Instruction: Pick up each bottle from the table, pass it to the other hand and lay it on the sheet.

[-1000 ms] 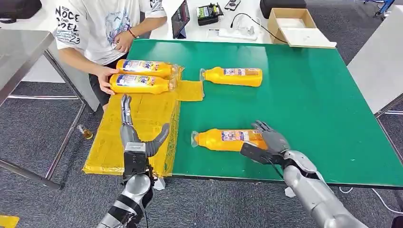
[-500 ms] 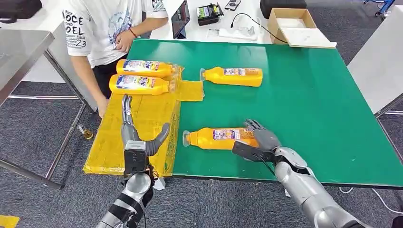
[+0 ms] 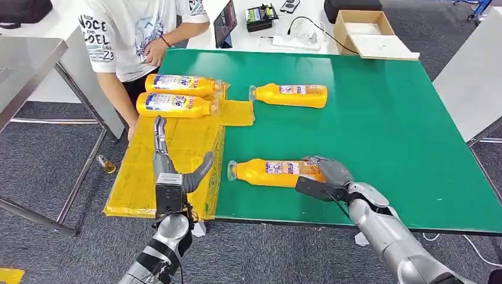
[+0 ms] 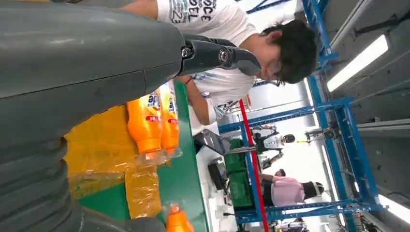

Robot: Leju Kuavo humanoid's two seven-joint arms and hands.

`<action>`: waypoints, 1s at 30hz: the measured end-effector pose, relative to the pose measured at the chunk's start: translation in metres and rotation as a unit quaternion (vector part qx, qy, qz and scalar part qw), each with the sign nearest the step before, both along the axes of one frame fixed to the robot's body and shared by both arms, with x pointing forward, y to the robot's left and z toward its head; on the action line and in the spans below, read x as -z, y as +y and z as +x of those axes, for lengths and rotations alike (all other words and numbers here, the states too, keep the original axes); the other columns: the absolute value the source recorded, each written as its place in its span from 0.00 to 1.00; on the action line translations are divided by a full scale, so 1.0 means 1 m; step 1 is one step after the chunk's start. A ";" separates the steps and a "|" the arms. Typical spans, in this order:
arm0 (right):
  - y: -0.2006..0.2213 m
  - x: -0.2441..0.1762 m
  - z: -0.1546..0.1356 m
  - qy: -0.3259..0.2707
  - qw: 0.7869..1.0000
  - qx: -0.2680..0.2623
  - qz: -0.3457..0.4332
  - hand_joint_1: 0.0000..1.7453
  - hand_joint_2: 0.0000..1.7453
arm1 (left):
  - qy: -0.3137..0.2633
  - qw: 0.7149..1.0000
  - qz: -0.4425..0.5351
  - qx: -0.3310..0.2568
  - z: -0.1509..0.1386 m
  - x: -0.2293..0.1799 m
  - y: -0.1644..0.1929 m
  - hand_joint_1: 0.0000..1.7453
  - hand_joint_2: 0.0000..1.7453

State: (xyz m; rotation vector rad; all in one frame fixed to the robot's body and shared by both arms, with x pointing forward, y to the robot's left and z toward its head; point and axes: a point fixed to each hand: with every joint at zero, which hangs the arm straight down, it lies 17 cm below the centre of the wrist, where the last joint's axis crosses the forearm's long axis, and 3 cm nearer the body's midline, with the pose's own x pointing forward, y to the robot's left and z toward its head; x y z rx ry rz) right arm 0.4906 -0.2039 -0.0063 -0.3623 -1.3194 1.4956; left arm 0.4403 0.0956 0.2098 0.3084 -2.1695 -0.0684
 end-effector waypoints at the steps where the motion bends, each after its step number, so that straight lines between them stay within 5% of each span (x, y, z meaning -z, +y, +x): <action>1: -0.001 0.000 0.000 0.000 1.000 0.001 0.001 0.98 1.00 | 0.001 1.000 -0.001 0.001 0.000 0.001 0.000 0.00 1.00; 18: -0.007 0.005 -0.007 0.004 1.000 0.002 0.013 1.00 1.00 | 0.016 1.000 -0.008 0.021 0.002 0.009 -0.006 0.00 1.00; 22: 0.009 -0.006 -0.014 -0.044 0.997 0.013 0.066 1.00 1.00 | 0.022 0.999 -0.008 0.029 0.003 0.013 -0.008 0.00 1.00; 26: 0.049 -0.053 -0.029 -0.122 0.971 0.049 0.200 1.00 1.00 | 0.042 0.998 -0.029 0.043 0.005 0.023 -0.001 0.00 1.00; 30: 0.055 -0.136 -0.033 -0.199 0.907 0.114 0.354 1.00 1.00 | 0.068 0.995 -0.066 0.044 0.010 0.036 0.011 0.00 1.00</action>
